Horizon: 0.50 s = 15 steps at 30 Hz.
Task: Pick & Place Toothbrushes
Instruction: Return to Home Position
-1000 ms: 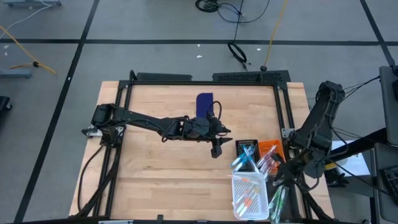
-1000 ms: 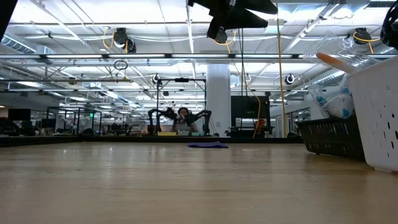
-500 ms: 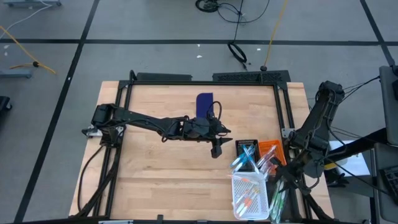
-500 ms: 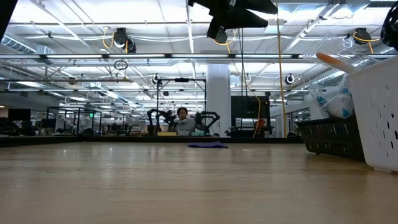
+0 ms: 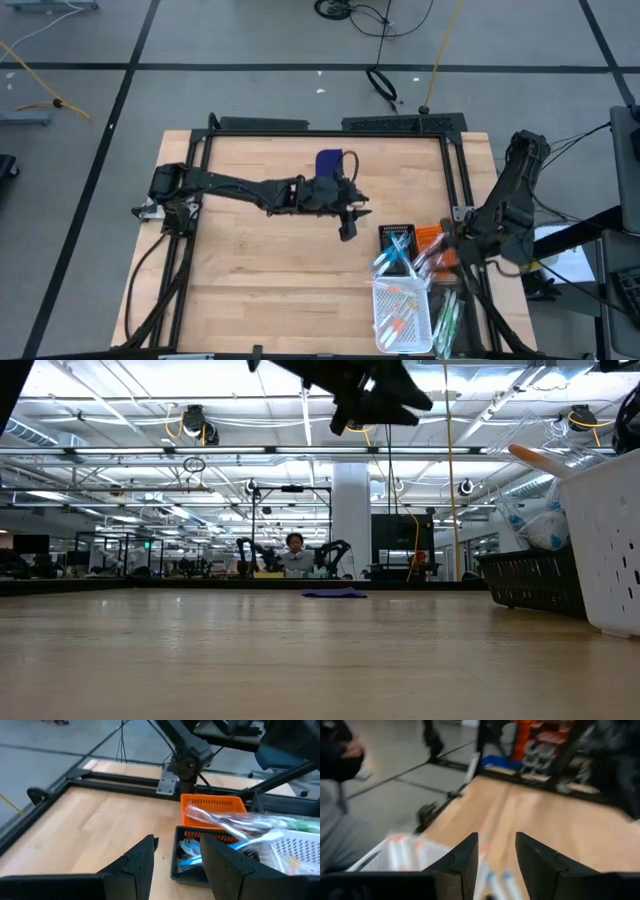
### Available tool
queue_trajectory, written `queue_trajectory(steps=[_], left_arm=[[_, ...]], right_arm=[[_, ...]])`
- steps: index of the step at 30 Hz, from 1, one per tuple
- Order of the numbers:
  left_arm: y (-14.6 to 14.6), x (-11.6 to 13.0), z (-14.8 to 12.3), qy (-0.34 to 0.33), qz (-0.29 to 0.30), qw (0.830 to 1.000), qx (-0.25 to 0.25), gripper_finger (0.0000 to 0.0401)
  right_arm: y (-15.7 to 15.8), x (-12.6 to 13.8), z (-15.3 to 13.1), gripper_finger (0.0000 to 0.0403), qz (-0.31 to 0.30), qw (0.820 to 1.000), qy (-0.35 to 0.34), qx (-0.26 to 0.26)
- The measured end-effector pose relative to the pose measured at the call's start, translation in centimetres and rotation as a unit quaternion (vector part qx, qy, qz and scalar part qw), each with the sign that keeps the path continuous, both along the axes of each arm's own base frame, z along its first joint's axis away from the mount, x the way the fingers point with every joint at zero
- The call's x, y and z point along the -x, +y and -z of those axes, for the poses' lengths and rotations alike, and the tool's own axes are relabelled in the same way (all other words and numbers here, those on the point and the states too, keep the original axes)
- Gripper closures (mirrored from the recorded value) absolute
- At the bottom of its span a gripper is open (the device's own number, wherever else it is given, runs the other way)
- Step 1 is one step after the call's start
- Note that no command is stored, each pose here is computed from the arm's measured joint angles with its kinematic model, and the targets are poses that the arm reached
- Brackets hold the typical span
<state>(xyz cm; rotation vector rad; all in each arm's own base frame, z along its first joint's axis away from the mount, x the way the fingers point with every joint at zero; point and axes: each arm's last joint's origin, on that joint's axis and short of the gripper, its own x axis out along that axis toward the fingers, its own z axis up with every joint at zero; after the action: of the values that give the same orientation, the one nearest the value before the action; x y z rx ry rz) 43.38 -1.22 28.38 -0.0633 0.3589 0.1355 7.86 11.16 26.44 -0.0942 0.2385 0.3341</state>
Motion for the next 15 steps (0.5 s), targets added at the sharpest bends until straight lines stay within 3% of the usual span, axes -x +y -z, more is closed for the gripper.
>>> queue_trajectory(steps=[9,15], left_arm=[[4.6,1.7,-1.6,0.002,-0.037,0.999,-0.001,0.024],[6.8,5.5,-0.9,-0.029,-0.072,0.997,0.005,0.024]], right_arm=[[-3.8,-0.7,-1.0,0.0294,0.097,0.993,-0.053,0.042],[-6.4,-1.1,0.3,0.0304,0.177,0.98,-0.069,0.056]])
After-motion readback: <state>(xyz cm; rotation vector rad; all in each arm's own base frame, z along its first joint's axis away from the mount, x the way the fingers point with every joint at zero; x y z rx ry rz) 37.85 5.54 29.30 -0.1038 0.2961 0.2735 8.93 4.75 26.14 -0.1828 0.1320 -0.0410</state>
